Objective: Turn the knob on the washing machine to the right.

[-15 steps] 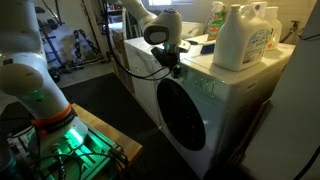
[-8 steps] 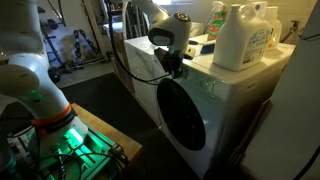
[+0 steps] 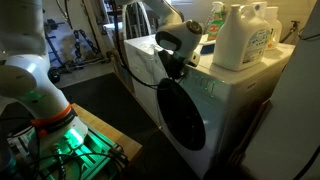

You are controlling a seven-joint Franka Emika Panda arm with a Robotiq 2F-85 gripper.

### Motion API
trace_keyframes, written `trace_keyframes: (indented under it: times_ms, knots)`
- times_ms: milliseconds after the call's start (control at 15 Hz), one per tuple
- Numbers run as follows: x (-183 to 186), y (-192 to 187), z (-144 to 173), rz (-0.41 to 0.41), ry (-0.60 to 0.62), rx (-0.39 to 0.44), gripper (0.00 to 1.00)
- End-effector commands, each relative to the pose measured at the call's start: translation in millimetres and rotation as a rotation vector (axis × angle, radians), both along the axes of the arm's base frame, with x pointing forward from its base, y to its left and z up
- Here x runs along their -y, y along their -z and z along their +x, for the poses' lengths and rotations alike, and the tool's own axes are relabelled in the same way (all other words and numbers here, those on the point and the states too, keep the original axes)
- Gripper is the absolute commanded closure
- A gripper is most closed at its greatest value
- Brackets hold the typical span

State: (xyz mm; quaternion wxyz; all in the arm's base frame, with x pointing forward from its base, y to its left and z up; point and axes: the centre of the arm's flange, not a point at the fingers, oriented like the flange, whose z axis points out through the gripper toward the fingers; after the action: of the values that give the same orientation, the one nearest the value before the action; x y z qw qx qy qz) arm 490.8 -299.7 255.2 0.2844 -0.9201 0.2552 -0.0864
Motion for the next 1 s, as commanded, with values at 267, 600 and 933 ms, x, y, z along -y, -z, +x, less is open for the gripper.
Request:
trace_keyframes:
  times_ms: [267,600,933]
  knots:
    - [-1.5,-44.6,-30.4,-0.142,-0.051,-0.16,0.0]
    - [-60.4,-89.1,-40.5,-0.39,-0.115,-0.28,0.0]
    - [-130.1,-130.2,-46.5,-0.696,-0.12,-0.238,0.0]
